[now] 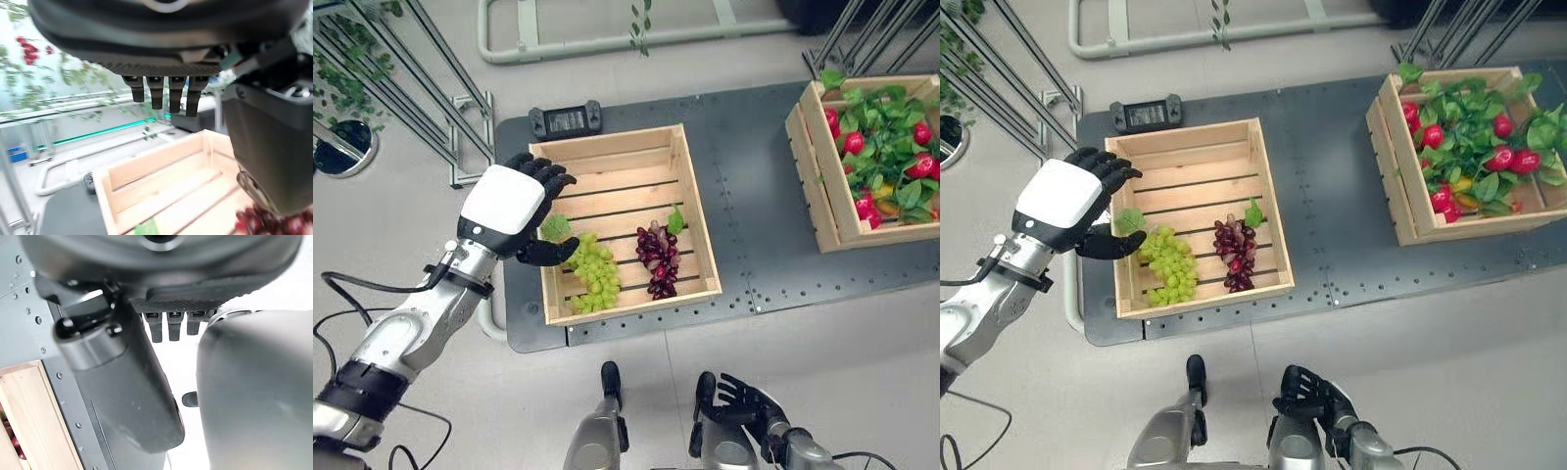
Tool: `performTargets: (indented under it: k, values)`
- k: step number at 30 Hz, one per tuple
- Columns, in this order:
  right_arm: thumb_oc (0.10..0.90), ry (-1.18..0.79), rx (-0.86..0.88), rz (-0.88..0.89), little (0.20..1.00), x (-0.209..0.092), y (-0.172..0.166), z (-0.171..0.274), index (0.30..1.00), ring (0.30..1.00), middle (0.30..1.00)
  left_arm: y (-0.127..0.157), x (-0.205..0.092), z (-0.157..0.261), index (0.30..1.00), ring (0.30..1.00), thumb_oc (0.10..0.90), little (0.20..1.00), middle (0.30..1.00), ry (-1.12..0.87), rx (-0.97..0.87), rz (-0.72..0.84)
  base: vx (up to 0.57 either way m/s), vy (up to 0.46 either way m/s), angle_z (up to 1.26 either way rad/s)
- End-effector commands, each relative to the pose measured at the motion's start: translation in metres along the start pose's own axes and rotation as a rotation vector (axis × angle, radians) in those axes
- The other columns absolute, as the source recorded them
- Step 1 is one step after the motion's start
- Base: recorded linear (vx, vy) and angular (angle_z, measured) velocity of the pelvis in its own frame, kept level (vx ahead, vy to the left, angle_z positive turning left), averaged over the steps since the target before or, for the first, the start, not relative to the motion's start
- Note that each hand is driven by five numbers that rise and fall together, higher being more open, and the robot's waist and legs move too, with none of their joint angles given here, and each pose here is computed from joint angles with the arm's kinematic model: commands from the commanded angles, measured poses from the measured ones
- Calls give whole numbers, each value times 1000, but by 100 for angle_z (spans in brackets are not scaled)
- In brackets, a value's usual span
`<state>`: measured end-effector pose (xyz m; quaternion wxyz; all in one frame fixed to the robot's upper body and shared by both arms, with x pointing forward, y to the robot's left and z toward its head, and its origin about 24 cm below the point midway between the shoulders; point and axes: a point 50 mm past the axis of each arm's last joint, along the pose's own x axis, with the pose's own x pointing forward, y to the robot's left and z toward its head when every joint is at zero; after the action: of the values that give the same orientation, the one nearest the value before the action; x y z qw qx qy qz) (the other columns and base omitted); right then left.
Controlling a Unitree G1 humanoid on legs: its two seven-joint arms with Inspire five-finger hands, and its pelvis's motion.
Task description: Pick up the fruits from the basket on one side to the basket on the other side
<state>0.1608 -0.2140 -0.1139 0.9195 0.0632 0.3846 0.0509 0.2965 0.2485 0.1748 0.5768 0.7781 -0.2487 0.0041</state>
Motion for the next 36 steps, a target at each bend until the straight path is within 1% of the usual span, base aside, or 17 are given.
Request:
performTargets:
  k: [1, 3, 4, 9, 12, 14, 15, 22, 26, 29, 33, 36]
  values:
    - [800, -27, -21, 28, 900, -6, -9, 9, 900, 900, 900, 37, 21, -28, 900, 900, 800, 900, 900, 61, 172, 93, -47, 0, 5]
    - [800, -44, -23, 39, 900, -4, -10, 16, 900, 900, 900, 41, 29, -27, 900, 900, 800, 900, 900, 33, 255, 62, -53, -9, 3]
    - [800, -45, -21, 39, 900, -4, -10, 17, 900, 900, 900, 42, 31, -26, 900, 900, 800, 900, 900, 30, 256, 64, -35, -10, -1]
    - [800, -65, -18, 54, 900, 0, -9, 24, 900, 900, 900, 48, 50, -18, 900, 900, 800, 900, 900, -30, 388, -23, -29, -33, 2]
    - [800, -81, -17, 68, 900, 3, -6, 30, 900, 900, 900, 53, 62, -11, 900, 900, 800, 900, 900, -74, 433, -89, -48, -53, 3]
    - [800, -86, -17, 70, 900, 4, -5, 32, 900, 900, 900, 53, 65, -8, 900, 900, 800, 900, 900, -89, 445, -104, -23, -18, -4]
    - [800, -91, -20, 70, 900, 6, -4, 35, 900, 900, 900, 56, 70, -4, 900, 900, 800, 900, 900, -107, 458, -140, -38, -33, -5]
    - [800, -94, -37, 68, 900, 6, -6, 36, 900, 900, 900, 71, 74, 6, 900, 900, 800, 900, 900, -180, 459, -260, -7, -11, -2]
    - [800, -105, -31, 65, 900, 5, -7, 37, 900, 900, 900, 90, 73, 5, 900, 900, 800, 900, 900, -164, 486, -245, -13, -44, 1]
    - [800, -112, -34, 74, 900, 5, -6, 37, 900, 900, 900, 97, 71, 4, 900, 900, 800, 900, 900, -144, 513, -259, 0, 0, 0]
    - [800, -117, -25, 83, 900, 6, -2, 38, 900, 900, 900, 102, 70, -1, 900, 900, 800, 900, 900, -106, 565, -253, 2, -48, 1]
    - [800, -122, -20, 89, 900, 7, 0, 36, 900, 900, 900, 101, 71, -3, 900, 900, 800, 900, 900, -106, 562, -265, 4, -45, 1]
